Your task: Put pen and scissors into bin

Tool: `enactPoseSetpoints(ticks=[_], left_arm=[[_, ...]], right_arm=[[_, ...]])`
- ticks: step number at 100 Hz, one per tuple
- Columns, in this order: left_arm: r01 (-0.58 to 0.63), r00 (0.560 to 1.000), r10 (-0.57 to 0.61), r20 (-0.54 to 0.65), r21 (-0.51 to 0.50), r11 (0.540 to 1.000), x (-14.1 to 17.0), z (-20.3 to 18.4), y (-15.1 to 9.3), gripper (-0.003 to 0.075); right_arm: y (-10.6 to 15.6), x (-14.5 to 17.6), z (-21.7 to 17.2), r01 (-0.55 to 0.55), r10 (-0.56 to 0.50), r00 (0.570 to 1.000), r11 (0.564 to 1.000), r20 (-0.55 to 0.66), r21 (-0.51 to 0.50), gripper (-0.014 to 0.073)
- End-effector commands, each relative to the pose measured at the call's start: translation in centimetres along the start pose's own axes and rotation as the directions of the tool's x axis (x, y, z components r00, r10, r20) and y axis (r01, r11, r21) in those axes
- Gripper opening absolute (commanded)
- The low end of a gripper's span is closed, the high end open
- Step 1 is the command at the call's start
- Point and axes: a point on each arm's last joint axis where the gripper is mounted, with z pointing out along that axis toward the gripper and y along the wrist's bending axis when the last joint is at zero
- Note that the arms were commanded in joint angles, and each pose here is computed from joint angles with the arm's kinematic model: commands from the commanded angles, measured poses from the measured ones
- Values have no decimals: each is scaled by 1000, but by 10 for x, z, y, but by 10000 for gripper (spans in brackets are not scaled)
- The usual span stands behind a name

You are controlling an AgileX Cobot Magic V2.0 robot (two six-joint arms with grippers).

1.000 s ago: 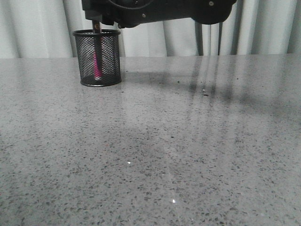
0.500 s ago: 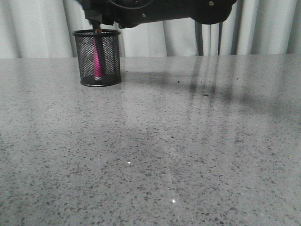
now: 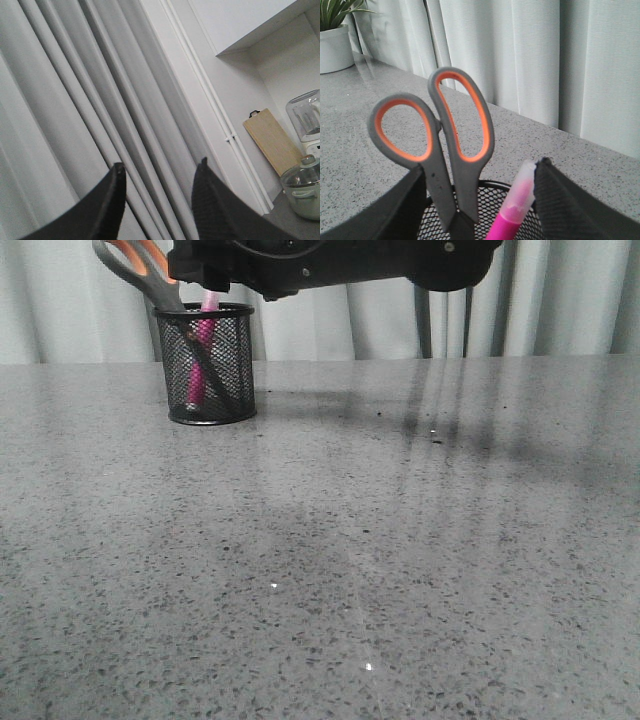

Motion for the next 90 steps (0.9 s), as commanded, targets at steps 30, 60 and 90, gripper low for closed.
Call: enactPoseSetpoints(ticks=[30,60,90], left_arm=[[63,990,-86,-111,-196,979,17,-13,10,-5],[140,971,-180,-156,-241,960,41,-74,-24,-19],[289,888,-318,-331,-135,948,76,-113,-66,-19]], right_arm=[[42,-151,-70,154,-90,901,981,425,-118,-54],[87,-192,-190,207,-189,946,977,264,-45,-53],[117,-132,-352,102,-175,954,953,244,284,-54]])
